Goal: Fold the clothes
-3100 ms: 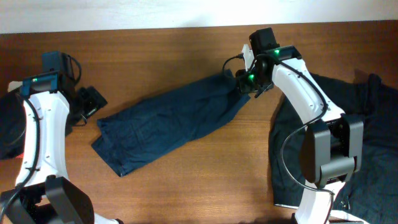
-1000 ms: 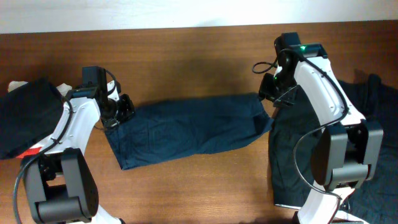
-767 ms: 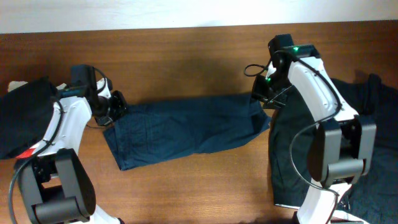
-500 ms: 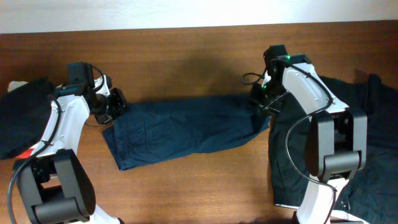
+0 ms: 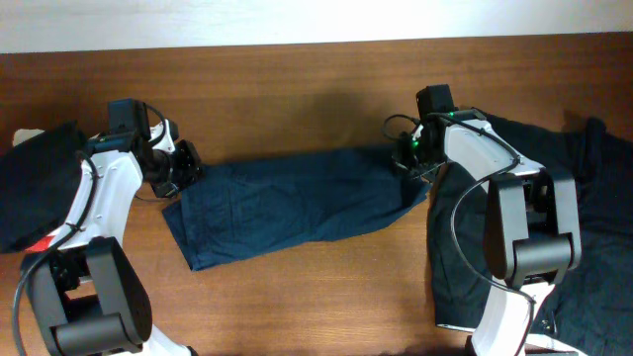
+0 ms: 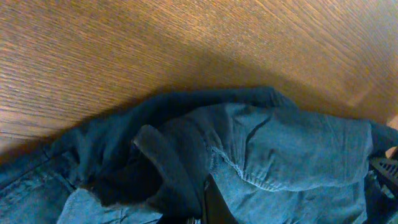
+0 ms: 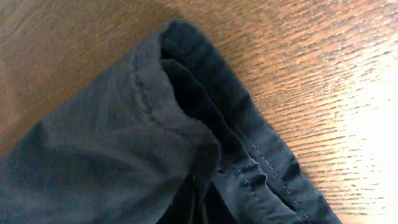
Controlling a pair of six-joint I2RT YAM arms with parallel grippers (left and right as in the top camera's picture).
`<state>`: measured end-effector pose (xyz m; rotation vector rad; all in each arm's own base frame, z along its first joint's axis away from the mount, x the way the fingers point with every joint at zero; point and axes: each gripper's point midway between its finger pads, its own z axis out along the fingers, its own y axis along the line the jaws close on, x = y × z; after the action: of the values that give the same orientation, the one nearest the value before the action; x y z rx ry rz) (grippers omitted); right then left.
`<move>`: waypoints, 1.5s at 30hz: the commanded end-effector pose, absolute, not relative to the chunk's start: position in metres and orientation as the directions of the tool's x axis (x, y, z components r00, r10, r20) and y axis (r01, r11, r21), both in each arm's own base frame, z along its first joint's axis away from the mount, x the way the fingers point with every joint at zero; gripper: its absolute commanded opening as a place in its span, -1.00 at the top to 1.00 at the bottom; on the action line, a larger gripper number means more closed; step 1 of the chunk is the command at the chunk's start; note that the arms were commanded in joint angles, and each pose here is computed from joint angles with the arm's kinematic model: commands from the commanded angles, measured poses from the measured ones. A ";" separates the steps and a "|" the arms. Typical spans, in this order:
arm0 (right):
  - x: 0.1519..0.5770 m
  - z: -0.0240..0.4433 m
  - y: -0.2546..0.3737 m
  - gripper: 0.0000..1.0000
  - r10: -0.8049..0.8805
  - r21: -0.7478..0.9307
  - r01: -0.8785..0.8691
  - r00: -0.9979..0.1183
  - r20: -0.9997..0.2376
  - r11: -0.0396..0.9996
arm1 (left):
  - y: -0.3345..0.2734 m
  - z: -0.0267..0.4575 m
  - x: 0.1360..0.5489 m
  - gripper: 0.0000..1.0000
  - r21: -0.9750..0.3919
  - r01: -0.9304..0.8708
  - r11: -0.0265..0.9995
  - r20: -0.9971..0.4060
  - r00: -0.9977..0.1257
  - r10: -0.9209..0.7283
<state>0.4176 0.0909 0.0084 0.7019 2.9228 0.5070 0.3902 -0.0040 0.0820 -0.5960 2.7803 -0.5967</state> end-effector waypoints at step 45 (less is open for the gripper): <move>0.372 0.219 -0.003 0.92 0.282 0.151 0.273 -0.959 -0.040 0.950 | 0.016 0.191 0.344 0.99 -0.258 -0.272 0.927 0.058 -0.962 -0.267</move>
<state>0.3956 0.0401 0.2235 0.3650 3.0089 0.4704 0.3649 -0.0182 0.2112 -0.4340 2.9970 -0.6326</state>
